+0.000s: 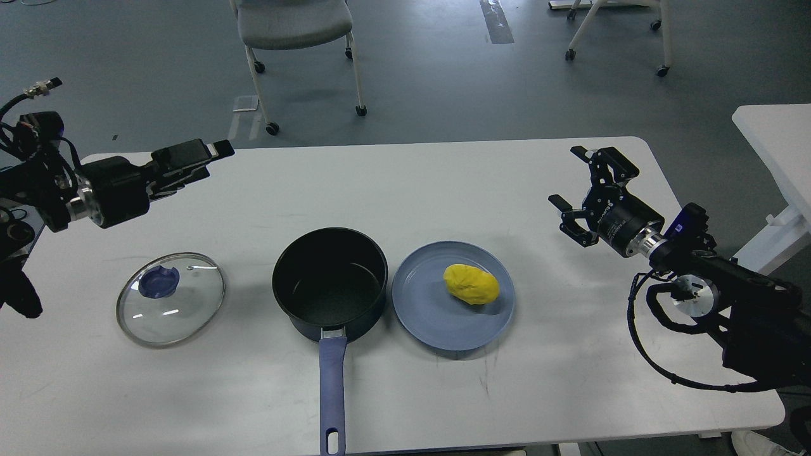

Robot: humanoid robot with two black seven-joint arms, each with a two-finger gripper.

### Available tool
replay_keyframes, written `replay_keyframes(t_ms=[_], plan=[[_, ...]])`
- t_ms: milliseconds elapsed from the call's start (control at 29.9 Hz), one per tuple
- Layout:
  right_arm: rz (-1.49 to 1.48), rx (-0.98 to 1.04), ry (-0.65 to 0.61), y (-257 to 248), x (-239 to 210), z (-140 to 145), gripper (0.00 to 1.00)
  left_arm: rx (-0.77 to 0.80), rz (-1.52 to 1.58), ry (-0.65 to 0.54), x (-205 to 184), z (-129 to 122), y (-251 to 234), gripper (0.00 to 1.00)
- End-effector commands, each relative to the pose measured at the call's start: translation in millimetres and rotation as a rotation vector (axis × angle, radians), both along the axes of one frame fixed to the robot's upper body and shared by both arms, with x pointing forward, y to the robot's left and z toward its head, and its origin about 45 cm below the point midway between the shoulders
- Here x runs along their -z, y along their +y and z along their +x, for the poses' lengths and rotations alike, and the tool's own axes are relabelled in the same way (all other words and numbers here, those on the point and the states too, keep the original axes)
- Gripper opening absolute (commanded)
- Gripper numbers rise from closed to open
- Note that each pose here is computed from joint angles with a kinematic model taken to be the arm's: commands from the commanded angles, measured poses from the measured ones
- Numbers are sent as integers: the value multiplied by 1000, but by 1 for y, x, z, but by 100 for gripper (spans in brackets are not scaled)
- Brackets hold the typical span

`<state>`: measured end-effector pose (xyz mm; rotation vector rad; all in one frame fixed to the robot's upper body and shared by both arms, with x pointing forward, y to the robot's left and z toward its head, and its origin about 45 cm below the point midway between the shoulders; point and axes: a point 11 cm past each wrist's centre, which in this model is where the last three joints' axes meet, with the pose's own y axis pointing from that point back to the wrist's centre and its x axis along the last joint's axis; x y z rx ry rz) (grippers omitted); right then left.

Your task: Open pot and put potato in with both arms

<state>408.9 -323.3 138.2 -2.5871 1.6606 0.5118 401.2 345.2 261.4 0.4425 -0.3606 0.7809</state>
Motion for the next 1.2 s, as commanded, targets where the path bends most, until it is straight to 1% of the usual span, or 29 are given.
replay_keyframes(t_ms=[0, 167, 267, 401, 434, 468, 501, 568, 635, 769, 835, 1003, 1103, 1170], plan=[[0, 2, 11, 0, 5, -3, 100, -92, -244, 70, 8, 4, -9, 98], [-8, 2, 15, -2, 6, -5, 100, -228, -445, 182, 45, -4, -3, 98], [-28, -20, 31, 0, 12, -8, 100, -300, -526, 217, 63, -3, 3, 98], [-92, -78, 53, 2, 17, -14, 100, -296, -613, 252, 67, -2, 13, 98], [-134, -114, 55, 2, 16, -15, 100, -312, -616, 244, 67, 0, 19, 98], [-186, -162, 35, 2, 6, -11, 100, -323, -614, 240, 67, 0, 23, 98], [-187, -162, 35, 2, 6, -11, 100, -323, -614, 240, 67, 0, 23, 98], [-287, -241, -5, -1, -14, -4, 100, -324, -613, 239, 66, 0, 23, 98], [-429, -385, -74, 9, -44, 4, 100, -324, -613, 239, 66, 0, 23, 98], [-616, -536, -168, 18, -88, 16, 100, -324, -614, 238, 66, 0, 23, 98], [-757, -657, -230, 34, -116, 23, 100, -322, -615, 237, 65, 1, 23, 98], [-997, -874, -304, 64, -142, 25, 100, -321, -613, 233, 63, 1, 24, 98], [-1137, -1052, -334, 97, -133, 21, 100, -324, -627, 221, 58, 2, 26, 98], [-1206, -1126, -338, 105, -127, 18, 100, -327, -637, 213, 55, 3, 27, 98]])
